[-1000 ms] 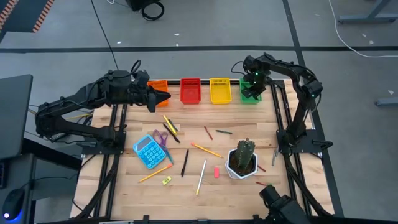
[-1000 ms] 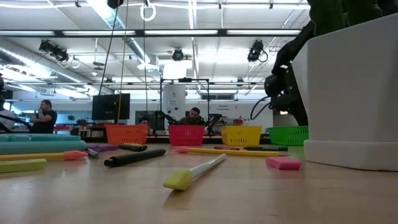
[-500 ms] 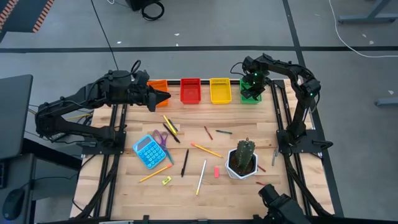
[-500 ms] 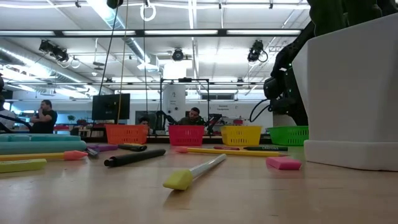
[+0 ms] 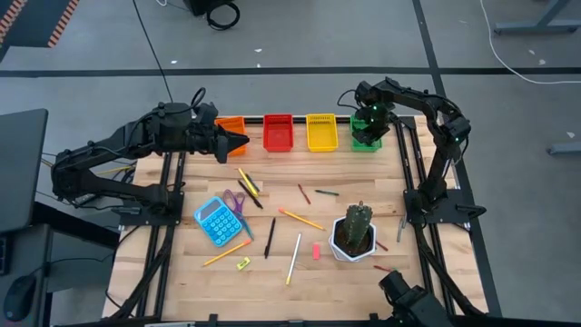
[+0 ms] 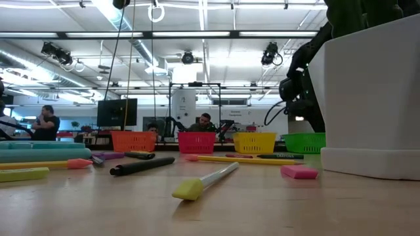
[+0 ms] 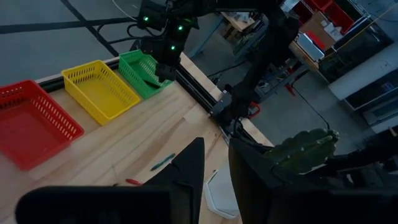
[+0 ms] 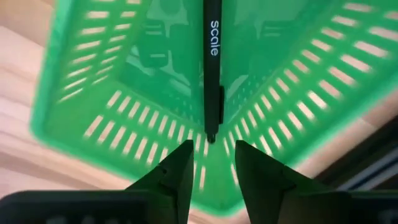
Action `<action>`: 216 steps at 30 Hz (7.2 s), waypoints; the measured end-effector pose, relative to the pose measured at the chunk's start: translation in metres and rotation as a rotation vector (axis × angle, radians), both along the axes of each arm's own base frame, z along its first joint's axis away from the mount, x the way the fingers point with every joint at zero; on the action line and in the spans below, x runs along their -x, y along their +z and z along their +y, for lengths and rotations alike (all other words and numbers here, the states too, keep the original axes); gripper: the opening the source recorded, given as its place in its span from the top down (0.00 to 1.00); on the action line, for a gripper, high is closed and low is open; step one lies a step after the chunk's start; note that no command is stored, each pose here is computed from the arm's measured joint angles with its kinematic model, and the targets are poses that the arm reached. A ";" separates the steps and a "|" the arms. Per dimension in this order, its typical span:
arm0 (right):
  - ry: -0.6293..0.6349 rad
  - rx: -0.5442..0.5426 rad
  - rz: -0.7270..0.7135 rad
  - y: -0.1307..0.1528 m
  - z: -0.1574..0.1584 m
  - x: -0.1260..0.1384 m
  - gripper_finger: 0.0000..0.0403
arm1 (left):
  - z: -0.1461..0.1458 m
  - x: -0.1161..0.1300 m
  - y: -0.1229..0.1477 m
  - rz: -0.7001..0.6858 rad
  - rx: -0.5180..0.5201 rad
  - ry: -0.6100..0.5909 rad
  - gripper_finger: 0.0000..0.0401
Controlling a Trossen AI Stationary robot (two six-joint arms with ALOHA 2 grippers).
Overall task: Sort crayons/erasers/pens/pencils in bins
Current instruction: Put the right green crayon into the yellow bin
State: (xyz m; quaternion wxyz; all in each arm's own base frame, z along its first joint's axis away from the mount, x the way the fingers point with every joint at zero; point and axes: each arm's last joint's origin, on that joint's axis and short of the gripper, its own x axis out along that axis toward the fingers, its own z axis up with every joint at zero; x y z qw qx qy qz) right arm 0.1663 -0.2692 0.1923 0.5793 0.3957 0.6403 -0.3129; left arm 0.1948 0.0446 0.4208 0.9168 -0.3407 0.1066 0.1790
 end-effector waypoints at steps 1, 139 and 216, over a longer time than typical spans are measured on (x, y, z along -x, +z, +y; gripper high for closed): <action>0.004 0.006 -0.004 0.005 0.002 0.000 0.69 | 0.000 0.000 0.000 0.000 0.000 0.000 0.79; 0.287 0.572 -0.520 0.066 0.064 -0.154 0.90 | 0.000 -0.005 -0.002 0.022 -0.058 -0.018 0.81; 0.015 0.454 -0.325 -0.038 0.021 -0.145 0.81 | 0.002 -0.009 0.008 -0.101 -0.042 0.012 0.79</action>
